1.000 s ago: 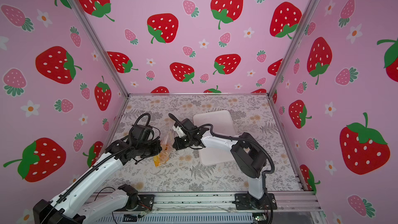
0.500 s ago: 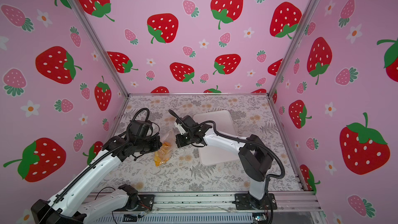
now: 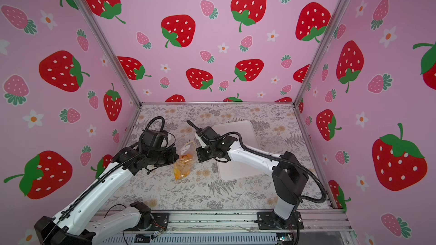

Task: Pour cookies out of the ziploc bag
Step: Open the ziploc bag at the center of the board, then adjust the ziploc bag at the center of the board.

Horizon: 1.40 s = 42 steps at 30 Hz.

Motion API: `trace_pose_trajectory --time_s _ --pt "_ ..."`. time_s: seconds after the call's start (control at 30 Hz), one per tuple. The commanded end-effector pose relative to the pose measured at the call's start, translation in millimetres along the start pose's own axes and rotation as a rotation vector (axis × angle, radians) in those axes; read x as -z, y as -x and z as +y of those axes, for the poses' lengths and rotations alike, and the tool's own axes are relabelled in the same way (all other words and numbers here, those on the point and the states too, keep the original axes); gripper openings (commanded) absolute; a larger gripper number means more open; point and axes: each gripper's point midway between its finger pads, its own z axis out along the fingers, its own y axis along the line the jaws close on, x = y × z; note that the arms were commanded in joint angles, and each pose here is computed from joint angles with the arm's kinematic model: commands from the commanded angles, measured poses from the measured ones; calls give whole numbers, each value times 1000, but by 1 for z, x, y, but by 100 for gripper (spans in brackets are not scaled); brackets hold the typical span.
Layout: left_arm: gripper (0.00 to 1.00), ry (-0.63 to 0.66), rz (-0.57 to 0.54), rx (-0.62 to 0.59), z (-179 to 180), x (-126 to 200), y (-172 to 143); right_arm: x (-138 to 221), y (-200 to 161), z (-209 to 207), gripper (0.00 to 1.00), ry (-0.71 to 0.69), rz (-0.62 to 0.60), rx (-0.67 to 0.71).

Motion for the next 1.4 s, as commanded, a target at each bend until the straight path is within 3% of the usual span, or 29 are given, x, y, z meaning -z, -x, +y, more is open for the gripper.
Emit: trace_pose_trajectory --time_s 0.0,0.27,0.37,0.53,0.7,0.93,1.37 --pt "0 23 -4 -15 0 3 5 3 -11 -19 2 -86 26 7" --pt "0 29 -8 -33 -3 -3 13 3 -11 -35 12 -126 42 -8" --pt "0 14 -14 -38 -8 -1 18 9 -7 -28 25 -80 36 6" --pt "0 23 -15 -51 -9 -2 22 32 3 -8 58 18 -28 78" --pt "0 29 -12 -58 -10 -6 25 46 7 13 75 119 -76 157" --pt "0 52 -9 -77 -8 -10 29 45 18 53 79 307 -97 257" --pt "0 56 -15 -64 -7 -12 33 9 21 75 62 427 -39 252"
